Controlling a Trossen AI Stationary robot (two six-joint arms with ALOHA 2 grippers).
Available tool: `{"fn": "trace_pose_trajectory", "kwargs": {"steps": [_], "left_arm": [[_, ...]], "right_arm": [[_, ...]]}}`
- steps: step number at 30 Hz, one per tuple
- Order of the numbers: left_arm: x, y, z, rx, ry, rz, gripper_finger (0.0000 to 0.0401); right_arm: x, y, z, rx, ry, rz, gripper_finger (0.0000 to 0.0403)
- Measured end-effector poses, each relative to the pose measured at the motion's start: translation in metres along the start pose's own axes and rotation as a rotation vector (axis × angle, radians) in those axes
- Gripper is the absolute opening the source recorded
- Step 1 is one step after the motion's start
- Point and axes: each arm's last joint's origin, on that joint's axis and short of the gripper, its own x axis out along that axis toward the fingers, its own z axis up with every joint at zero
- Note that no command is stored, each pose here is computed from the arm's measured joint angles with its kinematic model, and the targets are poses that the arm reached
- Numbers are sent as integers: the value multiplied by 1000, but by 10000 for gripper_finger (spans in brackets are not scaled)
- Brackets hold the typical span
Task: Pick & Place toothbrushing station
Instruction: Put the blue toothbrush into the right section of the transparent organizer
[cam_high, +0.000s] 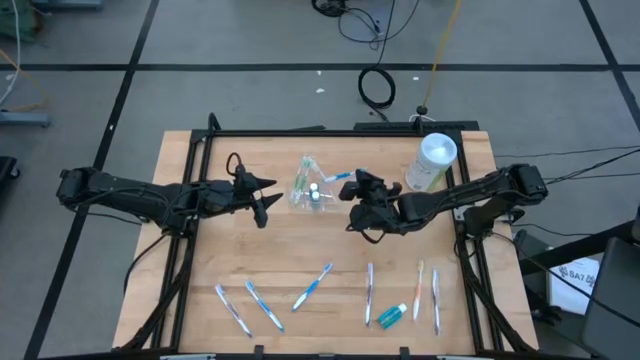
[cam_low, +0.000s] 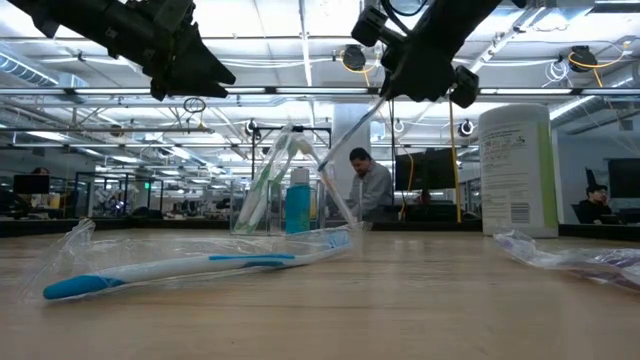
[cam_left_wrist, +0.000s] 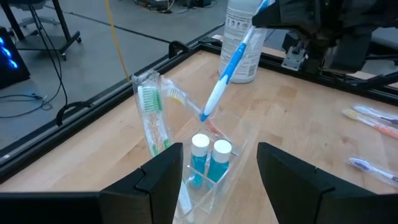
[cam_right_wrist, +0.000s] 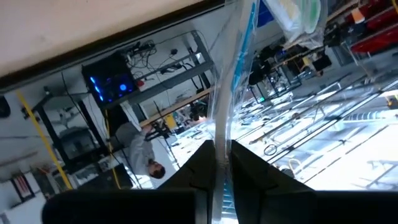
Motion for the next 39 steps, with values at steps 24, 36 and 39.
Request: {"fn": "trace_pose_trajectory", "kwargs": {"steps": [24,36,39], "left_arm": [[0,0,2,-26,-19,-2,214],[0,0,2,-26,-22,-3,214],[0,0,2,-25,-22,-3,214]], "right_arm": [[-13,2,-12,-160,-215,-89,26],[-5,24,11,-137,-244,-101,33],[-5,27,16,-65,-323,-122,40]]}}
